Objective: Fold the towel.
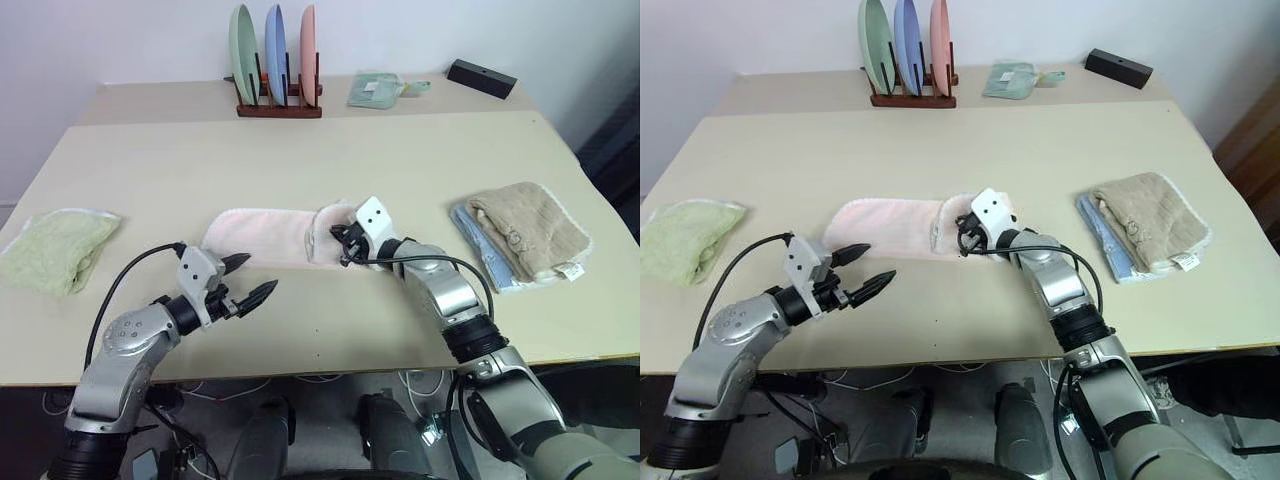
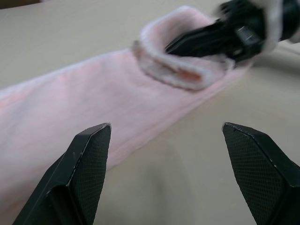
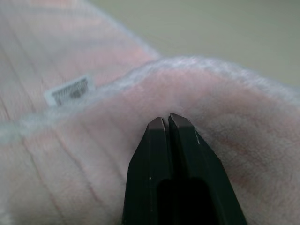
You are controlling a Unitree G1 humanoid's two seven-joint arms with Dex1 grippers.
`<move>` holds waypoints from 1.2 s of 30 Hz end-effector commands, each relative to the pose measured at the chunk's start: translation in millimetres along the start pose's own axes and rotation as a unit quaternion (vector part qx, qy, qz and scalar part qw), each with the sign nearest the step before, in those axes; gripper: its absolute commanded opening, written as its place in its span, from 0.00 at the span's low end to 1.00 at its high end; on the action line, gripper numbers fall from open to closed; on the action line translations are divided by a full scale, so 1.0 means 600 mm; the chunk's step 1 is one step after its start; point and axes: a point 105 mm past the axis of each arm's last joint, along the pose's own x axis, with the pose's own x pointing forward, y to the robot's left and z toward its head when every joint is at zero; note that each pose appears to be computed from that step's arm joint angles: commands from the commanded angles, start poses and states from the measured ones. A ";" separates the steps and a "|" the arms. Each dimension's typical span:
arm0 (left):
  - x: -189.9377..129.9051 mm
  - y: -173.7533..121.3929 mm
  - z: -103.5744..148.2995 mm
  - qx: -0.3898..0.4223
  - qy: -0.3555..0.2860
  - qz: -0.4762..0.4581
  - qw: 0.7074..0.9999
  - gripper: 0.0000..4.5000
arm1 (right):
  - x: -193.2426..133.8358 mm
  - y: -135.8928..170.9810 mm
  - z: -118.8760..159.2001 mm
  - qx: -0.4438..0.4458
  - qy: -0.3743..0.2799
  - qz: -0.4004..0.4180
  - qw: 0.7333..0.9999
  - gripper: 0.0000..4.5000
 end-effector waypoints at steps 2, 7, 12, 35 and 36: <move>-0.031 0.015 0.016 -0.110 -0.034 0.082 0.990 1.00 | -0.038 0.010 0.125 -0.107 -0.098 0.039 0.989 0.53; -0.051 0.034 -0.030 -0.266 -0.004 0.197 0.943 1.00 | -0.067 0.044 0.156 -0.160 -0.111 0.100 0.976 0.99; -0.033 0.046 -0.024 -0.380 -0.036 0.231 0.895 1.00 | -0.068 0.073 0.131 -0.183 -0.091 0.135 0.970 0.99; 0.016 0.144 0.032 -0.466 -0.137 0.265 0.833 0.01 | -0.098 0.123 0.064 -0.167 -0.040 0.117 0.978 1.00; 0.006 0.152 0.054 -0.443 -0.162 0.260 0.842 0.01 | -0.102 0.121 0.059 -0.164 -0.035 0.112 0.979 1.00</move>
